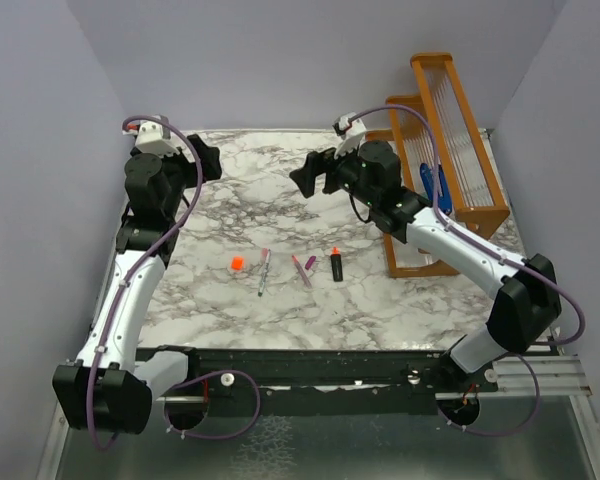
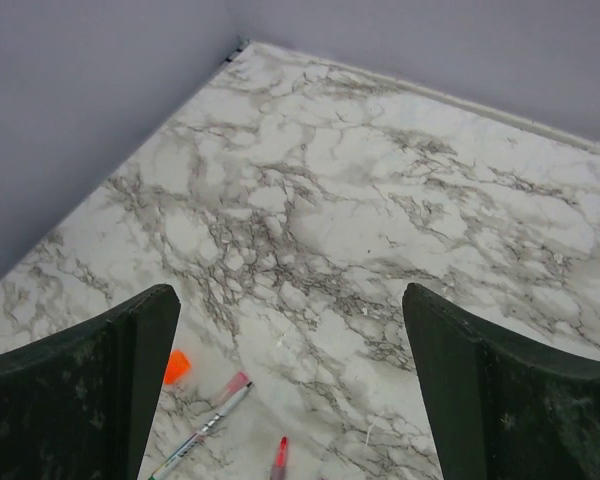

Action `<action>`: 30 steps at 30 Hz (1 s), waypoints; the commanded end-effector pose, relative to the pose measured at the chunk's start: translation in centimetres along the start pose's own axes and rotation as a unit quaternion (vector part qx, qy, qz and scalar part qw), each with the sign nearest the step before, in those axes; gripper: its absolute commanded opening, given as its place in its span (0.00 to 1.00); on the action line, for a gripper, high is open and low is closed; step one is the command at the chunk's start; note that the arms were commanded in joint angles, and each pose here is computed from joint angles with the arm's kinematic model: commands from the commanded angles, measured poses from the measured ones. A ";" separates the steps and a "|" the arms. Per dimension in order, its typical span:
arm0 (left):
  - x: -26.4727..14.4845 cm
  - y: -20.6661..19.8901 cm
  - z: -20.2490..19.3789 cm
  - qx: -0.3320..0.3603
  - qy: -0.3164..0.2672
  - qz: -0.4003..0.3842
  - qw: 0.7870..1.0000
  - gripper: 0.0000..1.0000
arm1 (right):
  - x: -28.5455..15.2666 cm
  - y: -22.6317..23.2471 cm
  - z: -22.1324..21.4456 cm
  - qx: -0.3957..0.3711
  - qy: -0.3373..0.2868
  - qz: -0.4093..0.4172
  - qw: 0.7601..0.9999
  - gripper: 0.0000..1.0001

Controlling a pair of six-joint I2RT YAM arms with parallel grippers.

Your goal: Insert the pens into the pen caps

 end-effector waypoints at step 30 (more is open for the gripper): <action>-0.5 -0.5 -9.1 -0.008 0.168 -0.063 0.984 0.99 | 6.1 -16.3 -15.8 0.155 0.203 -0.189 0.948 0.94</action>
Point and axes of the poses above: each gripper's point midway between its finger pads, its own x axis out along the fingers, its own y axis along the line the jaws close on, z = x × y, the point moved 4 cm from there along -x, back along the fingers, and after that the axes turned 6 degrees about x, right-handed, at the moved point
